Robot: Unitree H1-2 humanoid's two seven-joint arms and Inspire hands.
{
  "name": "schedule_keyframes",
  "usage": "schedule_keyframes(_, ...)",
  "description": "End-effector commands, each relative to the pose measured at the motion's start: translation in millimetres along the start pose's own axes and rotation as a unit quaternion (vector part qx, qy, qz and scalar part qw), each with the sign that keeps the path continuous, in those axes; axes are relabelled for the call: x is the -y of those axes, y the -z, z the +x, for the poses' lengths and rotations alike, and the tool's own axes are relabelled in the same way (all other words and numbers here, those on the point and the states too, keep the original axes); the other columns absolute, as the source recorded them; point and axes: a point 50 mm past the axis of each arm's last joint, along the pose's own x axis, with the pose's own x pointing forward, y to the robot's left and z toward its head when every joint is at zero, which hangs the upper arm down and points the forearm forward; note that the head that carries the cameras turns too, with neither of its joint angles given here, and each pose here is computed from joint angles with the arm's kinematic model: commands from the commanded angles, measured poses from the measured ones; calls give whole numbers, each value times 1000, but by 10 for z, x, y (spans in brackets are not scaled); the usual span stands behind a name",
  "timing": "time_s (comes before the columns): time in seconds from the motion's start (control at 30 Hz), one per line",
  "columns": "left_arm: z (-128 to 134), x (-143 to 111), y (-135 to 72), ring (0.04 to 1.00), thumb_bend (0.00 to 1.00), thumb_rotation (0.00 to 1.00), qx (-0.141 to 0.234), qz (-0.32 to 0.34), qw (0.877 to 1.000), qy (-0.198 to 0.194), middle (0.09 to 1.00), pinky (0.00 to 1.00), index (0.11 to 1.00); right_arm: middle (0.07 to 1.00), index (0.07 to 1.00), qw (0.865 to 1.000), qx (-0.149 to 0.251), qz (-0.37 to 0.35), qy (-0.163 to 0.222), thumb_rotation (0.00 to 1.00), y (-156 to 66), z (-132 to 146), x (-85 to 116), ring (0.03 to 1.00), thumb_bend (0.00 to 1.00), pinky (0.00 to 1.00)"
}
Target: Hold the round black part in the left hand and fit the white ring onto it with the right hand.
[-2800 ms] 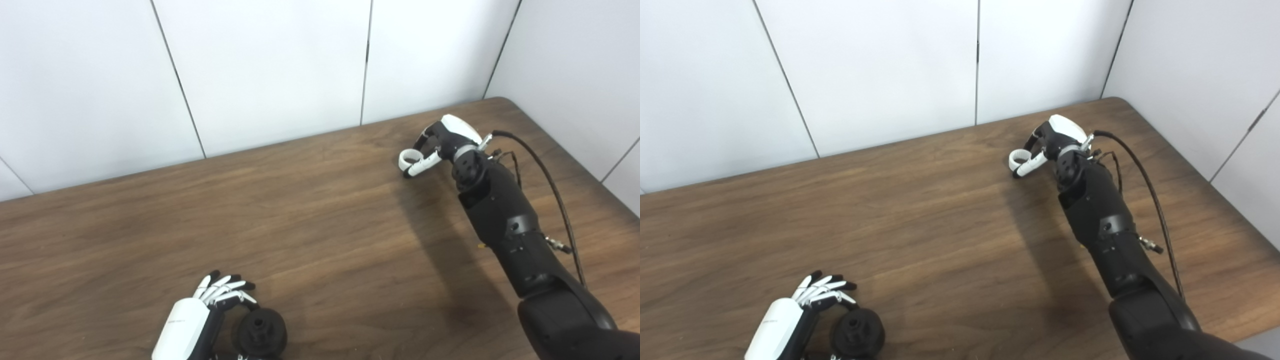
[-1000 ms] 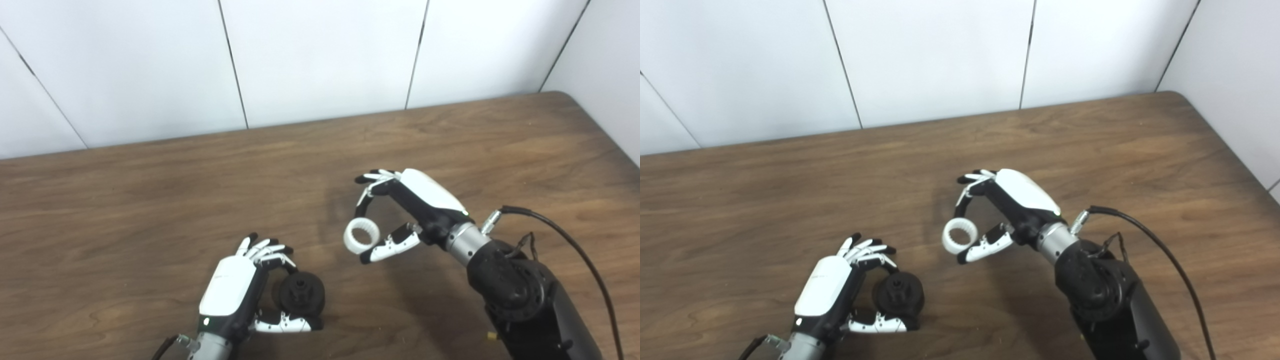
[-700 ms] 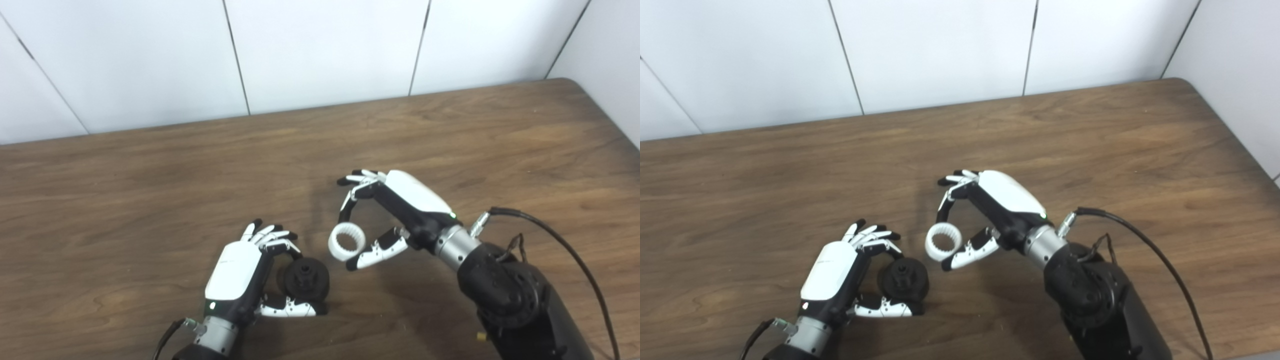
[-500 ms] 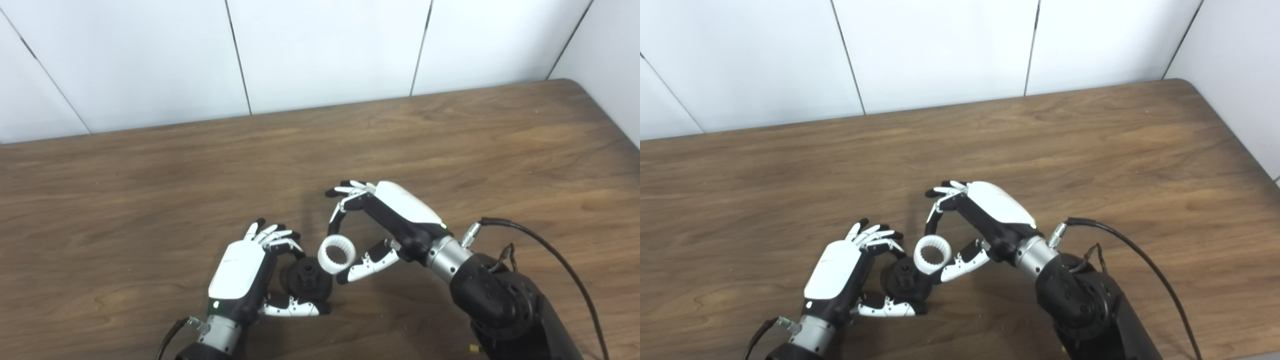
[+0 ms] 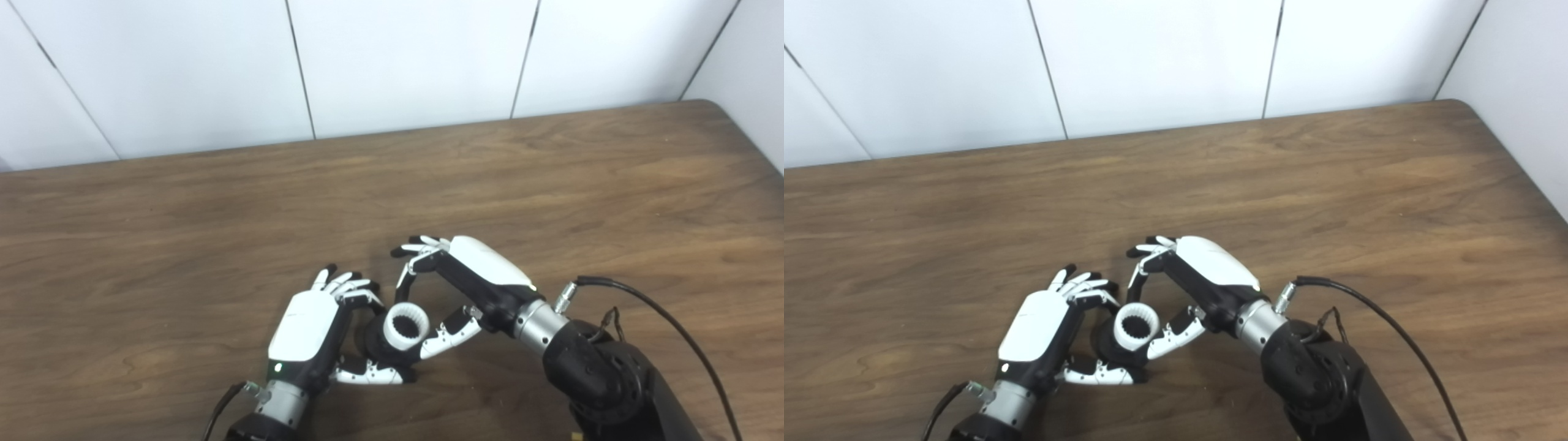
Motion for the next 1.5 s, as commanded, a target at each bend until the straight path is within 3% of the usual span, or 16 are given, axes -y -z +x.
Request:
schedule_keyframes(0.0,20,-10,-58,883,523,57,11,9,1000,7,793,1000,485,883,484,999,32,-17,16,128,-99,43,84,970,522,1000)
schedule_keyframes(1.47,57,20,-125,881,523,58,14,10,1000,1,788,998,485,877,485,1000,14,-7,-1,128,53,110,7,965,522,1000)
